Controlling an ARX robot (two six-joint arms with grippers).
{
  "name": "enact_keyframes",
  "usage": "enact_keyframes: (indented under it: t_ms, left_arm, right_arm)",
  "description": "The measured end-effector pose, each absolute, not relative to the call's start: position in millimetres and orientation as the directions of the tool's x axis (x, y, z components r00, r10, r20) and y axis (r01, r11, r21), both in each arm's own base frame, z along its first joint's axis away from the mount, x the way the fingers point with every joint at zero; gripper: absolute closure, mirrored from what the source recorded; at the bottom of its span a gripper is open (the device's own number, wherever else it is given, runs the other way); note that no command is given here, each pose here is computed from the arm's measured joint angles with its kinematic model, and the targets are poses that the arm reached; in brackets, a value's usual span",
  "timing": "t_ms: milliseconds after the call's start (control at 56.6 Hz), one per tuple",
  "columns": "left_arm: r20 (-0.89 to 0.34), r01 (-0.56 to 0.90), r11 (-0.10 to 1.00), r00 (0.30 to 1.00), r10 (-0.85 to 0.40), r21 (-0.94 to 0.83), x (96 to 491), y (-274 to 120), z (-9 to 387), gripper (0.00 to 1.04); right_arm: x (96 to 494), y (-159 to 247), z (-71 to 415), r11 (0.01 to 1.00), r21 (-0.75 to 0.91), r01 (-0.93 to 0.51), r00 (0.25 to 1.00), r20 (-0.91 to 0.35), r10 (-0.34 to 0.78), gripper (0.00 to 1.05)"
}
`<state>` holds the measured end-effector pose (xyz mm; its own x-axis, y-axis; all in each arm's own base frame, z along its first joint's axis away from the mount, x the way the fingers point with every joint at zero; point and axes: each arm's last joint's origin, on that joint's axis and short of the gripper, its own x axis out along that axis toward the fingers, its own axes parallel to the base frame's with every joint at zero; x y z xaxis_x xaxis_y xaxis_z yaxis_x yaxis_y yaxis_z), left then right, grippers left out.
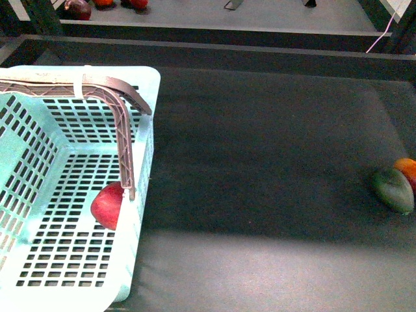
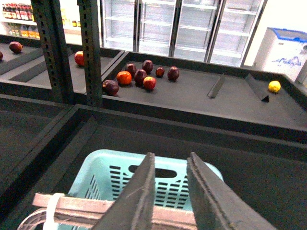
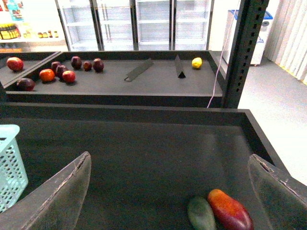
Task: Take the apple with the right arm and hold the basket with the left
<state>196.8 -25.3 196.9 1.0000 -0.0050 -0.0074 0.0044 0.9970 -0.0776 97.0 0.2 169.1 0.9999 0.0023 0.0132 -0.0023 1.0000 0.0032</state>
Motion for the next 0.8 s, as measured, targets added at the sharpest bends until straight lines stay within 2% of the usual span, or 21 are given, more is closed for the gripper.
enact_keyframes:
  t_ms: [88,442,795]
  left_arm:
    - [-0.009,0.008,0.999,1.0,-0.008,-0.041,186.4,-20.7,191.6,1.02]
    - [-0.008,0.004,1.0,1.0,-0.004,-0.014,155.7,-1.6,178.8,1.01]
    - [-0.006,0.005,1.0,1.0,-0.005,-0.01,137.6,-0.6,166.1,1.01]
  right_arm:
    - [97.0,0.2,169.1,1.0,0.003,-0.002,1.0,0.013,0.002,0.09]
    - [97.0,0.2,169.1,1.0,0.003,-0.001,1.0,0.013,0.001,0.09]
    - [97.0,0.2,169.1,1.0,0.003,-0.002,1.0,0.013,0.002,0.09]
